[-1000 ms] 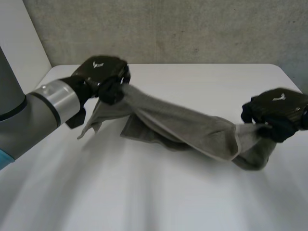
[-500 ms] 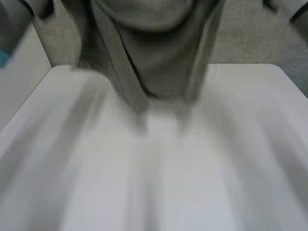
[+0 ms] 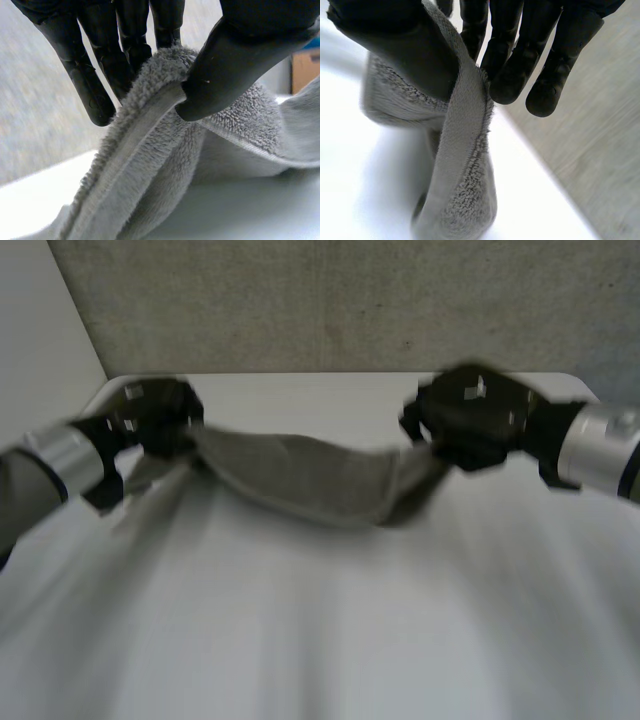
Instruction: Fold the towel.
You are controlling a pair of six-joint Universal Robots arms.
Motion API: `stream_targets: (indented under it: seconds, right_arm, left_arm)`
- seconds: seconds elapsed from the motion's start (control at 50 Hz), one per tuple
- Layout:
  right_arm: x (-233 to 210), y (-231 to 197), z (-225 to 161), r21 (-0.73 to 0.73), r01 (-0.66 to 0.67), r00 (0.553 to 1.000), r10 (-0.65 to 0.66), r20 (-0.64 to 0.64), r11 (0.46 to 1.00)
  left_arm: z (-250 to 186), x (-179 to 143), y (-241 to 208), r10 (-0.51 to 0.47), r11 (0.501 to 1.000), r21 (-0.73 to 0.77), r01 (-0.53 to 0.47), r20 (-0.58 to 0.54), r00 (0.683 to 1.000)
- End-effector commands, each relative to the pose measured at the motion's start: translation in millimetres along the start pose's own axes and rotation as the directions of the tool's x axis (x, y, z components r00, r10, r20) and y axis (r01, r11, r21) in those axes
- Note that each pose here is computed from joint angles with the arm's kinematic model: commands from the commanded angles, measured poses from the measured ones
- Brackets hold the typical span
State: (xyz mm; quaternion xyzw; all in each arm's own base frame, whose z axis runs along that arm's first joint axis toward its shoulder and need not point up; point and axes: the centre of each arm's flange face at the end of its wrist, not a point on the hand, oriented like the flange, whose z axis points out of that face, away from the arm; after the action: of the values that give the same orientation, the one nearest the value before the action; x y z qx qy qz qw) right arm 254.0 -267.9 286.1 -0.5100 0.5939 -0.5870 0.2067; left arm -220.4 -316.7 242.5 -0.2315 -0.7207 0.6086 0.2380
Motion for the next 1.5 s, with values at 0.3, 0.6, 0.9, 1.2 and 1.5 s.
stream_targets:
  seconds: [0.3,0.6,0.9,1.2,1.5]
  right_arm:
    - [22,75,-36,-0.262,-0.216,0.913,0.099,-0.397,0.941]
    - [20,95,-35,-0.158,-0.299,0.851,0.189,-0.490,0.941]
    - [16,100,-35,-0.160,-0.299,0.853,0.188,-0.488,0.941]
    - [45,108,-45,-0.141,-0.286,0.807,0.159,-0.569,0.948]
    - [56,116,-43,-0.140,-0.267,0.791,0.134,-0.596,0.953]
  left_arm:
    - [-19,22,69,0.267,0.952,-0.182,-0.246,0.104,0.958]
    - [-19,48,98,0.268,0.935,-0.248,-0.254,0.025,0.963]
    - [-17,44,114,0.255,0.927,-0.291,-0.237,0.024,0.967]
    - [-25,19,97,0.249,0.938,-0.272,-0.214,0.102,0.963]
    - [-15,-4,106,0.308,0.915,-0.308,-0.262,0.114,0.944]
